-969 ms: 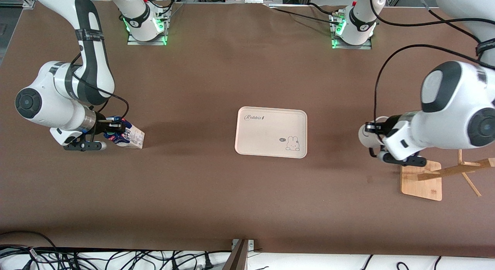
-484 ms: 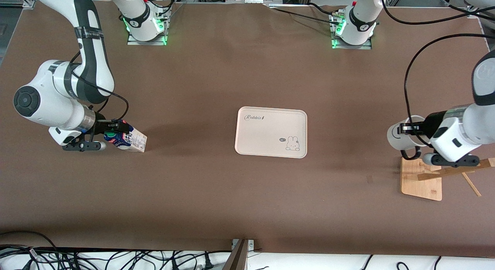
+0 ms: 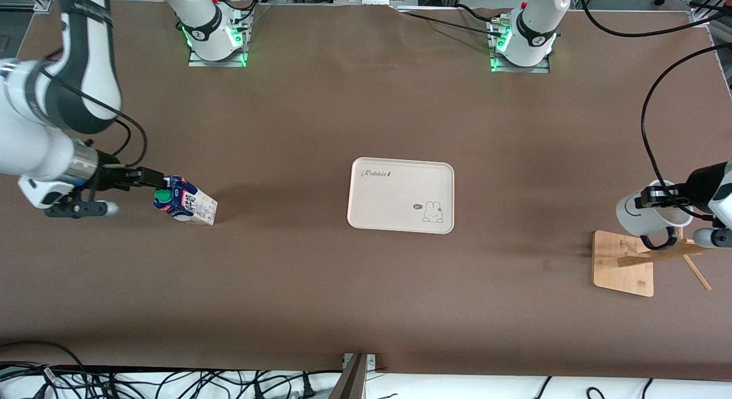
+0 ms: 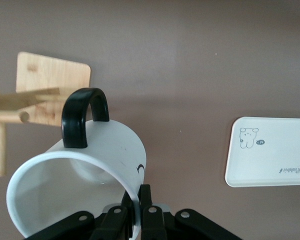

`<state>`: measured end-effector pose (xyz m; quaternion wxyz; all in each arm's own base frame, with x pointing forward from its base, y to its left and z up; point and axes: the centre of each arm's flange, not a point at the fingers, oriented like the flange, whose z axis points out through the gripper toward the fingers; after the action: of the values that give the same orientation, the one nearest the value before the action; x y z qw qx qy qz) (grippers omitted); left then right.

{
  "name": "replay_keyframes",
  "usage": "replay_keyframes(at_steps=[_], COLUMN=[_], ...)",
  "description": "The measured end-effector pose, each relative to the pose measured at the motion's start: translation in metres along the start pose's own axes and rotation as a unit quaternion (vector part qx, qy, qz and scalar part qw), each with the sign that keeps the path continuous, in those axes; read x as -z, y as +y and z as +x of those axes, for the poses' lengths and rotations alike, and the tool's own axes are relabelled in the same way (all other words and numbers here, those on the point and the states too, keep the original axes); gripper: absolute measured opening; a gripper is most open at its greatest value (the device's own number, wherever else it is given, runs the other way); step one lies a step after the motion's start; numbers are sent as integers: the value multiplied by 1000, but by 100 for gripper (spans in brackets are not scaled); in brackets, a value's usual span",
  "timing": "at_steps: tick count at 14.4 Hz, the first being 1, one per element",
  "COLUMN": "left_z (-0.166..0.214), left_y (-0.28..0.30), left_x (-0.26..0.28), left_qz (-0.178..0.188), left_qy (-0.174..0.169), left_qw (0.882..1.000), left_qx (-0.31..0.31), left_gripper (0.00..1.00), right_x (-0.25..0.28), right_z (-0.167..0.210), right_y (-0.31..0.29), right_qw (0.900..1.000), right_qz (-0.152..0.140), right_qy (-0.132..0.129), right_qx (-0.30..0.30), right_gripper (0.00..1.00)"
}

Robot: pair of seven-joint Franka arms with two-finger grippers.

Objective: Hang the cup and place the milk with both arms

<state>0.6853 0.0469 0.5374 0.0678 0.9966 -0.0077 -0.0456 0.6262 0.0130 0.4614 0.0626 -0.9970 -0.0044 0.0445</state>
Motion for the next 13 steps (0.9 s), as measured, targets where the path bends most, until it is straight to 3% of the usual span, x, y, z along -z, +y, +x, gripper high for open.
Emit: replay_keyframes(at_steps=[2, 6, 13], left_z=[4, 8, 8], left_y=[-3, -19, -50], left_x=[2, -1, -17], left_qz=[2, 2, -5], left_qy=[17, 24, 5], left_qw=[1000, 999, 1000], left_qx=[-15, -29, -23], left_gripper=[7, 7, 7], right_x=[37, 71, 94], right_z=[-1, -3, -11], right_y=[6, 19, 59], right_qw=[1000, 998, 996], right_qz=[-8, -60, -73], right_qy=[7, 16, 26], right_qx=[0, 1, -35], right_gripper=[100, 100, 100])
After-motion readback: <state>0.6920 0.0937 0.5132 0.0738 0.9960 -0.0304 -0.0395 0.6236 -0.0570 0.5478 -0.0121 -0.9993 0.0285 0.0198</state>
